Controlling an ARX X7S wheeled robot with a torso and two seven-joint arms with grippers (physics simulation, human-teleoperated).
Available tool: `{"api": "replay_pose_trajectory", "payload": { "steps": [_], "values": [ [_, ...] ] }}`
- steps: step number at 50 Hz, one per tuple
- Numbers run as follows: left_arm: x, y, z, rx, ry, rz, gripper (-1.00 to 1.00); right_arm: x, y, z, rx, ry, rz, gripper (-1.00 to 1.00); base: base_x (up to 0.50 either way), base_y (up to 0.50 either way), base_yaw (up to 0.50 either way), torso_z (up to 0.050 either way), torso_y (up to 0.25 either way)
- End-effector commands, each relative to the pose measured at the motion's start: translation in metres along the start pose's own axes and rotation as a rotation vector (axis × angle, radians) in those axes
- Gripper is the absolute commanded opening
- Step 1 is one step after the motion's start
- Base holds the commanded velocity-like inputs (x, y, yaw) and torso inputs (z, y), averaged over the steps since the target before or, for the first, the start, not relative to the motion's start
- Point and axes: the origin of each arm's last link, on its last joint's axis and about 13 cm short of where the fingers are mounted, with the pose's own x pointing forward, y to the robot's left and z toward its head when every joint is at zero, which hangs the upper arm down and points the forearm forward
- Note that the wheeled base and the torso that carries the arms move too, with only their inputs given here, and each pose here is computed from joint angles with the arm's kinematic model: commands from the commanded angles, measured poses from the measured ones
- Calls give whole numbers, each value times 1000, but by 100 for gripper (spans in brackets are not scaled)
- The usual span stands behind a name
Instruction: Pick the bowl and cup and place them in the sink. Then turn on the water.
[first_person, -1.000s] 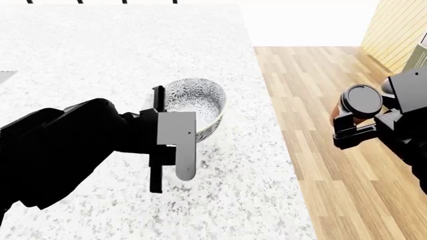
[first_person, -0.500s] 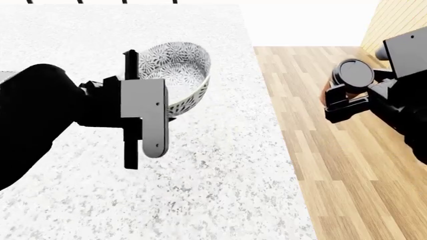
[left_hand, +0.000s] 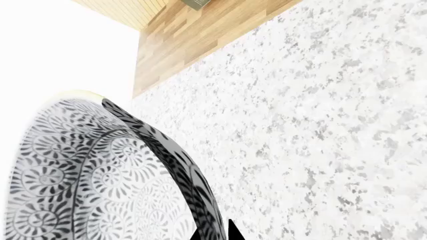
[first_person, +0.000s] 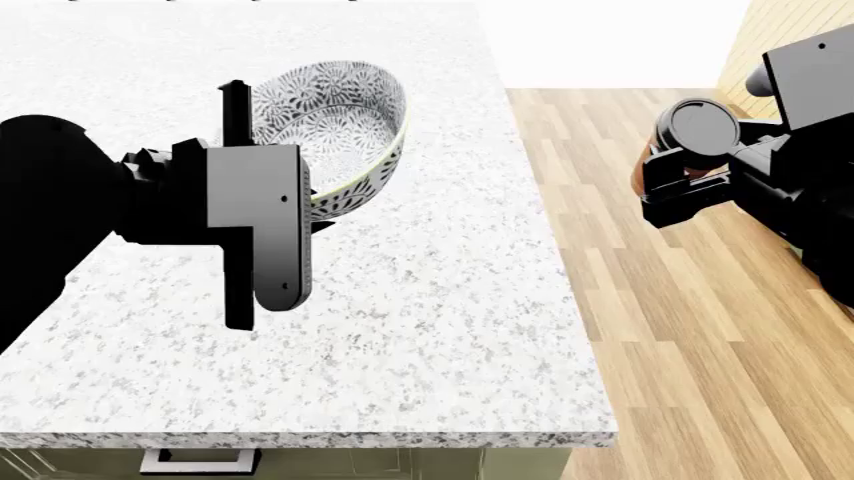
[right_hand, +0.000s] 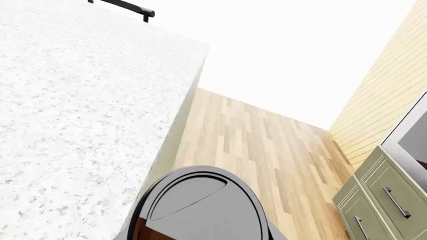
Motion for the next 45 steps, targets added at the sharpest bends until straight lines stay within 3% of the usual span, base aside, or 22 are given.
{"api": "replay_pose_trajectory", "payload": {
  "steps": [1, 6, 45],
  "values": [
    [-5, 2, 1, 15, -6, 33, -100, -1, -2, 4, -3, -20, -17, -100, 0, 0, 0, 0, 0],
    [-6, 2, 0, 16, -6, 35, -100, -1, 0, 5, -14, -22, -13, -100, 0, 84, 0, 0, 0],
    [-7, 0, -1, 22, 5, 42, -100, -2, 3, -1, -18, -20, 2, -100, 1, 500, 0, 0, 1]
  ]
}}
